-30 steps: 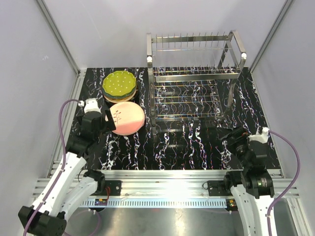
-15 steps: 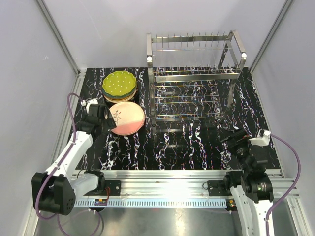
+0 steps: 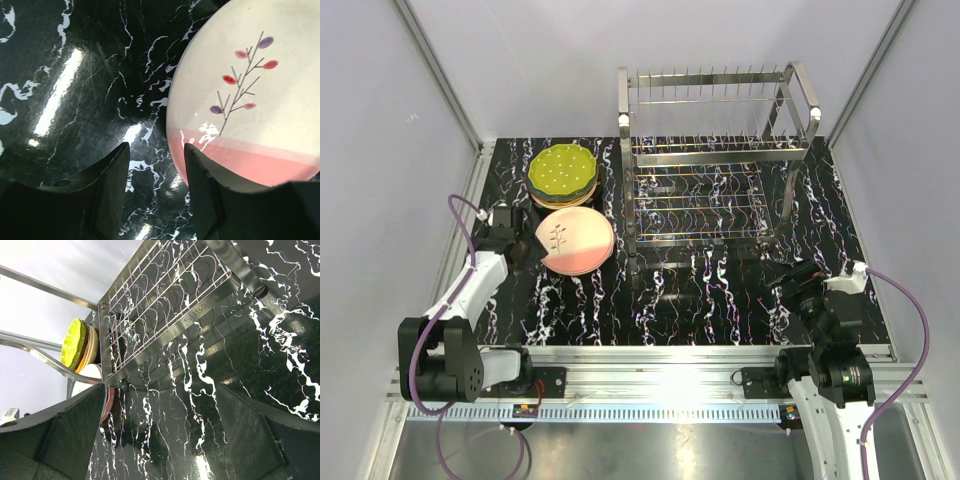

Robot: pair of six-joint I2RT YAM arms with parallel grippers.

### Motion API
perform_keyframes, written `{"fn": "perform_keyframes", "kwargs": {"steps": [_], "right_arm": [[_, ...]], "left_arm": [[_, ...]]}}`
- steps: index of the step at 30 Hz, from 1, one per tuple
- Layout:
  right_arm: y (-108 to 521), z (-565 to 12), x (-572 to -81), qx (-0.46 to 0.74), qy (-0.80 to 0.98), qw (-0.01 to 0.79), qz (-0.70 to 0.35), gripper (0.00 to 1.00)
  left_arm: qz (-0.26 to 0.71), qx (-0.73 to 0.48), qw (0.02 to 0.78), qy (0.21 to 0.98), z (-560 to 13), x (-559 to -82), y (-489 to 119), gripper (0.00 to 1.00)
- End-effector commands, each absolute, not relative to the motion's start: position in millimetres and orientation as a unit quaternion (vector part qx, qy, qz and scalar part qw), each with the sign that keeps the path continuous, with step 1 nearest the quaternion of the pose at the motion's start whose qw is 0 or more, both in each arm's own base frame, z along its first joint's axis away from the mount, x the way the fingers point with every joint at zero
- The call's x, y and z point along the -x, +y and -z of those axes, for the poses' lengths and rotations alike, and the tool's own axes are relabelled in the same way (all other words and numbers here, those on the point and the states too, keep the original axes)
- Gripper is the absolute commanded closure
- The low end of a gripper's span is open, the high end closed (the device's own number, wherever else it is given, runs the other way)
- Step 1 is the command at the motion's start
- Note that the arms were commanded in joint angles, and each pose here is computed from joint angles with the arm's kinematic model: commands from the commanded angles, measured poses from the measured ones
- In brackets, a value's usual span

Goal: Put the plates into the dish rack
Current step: Grab a plate with the left arm

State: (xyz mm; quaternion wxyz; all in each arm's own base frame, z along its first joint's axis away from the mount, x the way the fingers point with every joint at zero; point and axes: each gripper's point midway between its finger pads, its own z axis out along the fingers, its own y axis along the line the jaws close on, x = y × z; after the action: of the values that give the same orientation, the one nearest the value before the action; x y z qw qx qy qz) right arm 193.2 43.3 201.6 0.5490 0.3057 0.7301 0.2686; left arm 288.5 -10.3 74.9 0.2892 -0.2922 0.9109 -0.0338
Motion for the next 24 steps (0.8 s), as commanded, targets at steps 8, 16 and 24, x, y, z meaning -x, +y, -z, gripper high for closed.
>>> {"fn": "perform_keyframes", "kwargs": {"steps": [8,16,24], "right_arm": [[40,-214,-198,-0.297,0.717,0.573,-0.264,0.0],[40,-215,-198,-0.296,0.714,0.576,-0.267,0.0],[38,-215,-198,-0.301,0.711,0.578,-0.264,0.0]], "left_arm": [[0.081,0.32,0.305,0.893,-79,-312,-22,0.56],[0.059,0.321,0.296,0.898,-70,-309,-15,0.67],[0.073,0.318,0.272,0.905,-58,-307,-22,0.8]]}}
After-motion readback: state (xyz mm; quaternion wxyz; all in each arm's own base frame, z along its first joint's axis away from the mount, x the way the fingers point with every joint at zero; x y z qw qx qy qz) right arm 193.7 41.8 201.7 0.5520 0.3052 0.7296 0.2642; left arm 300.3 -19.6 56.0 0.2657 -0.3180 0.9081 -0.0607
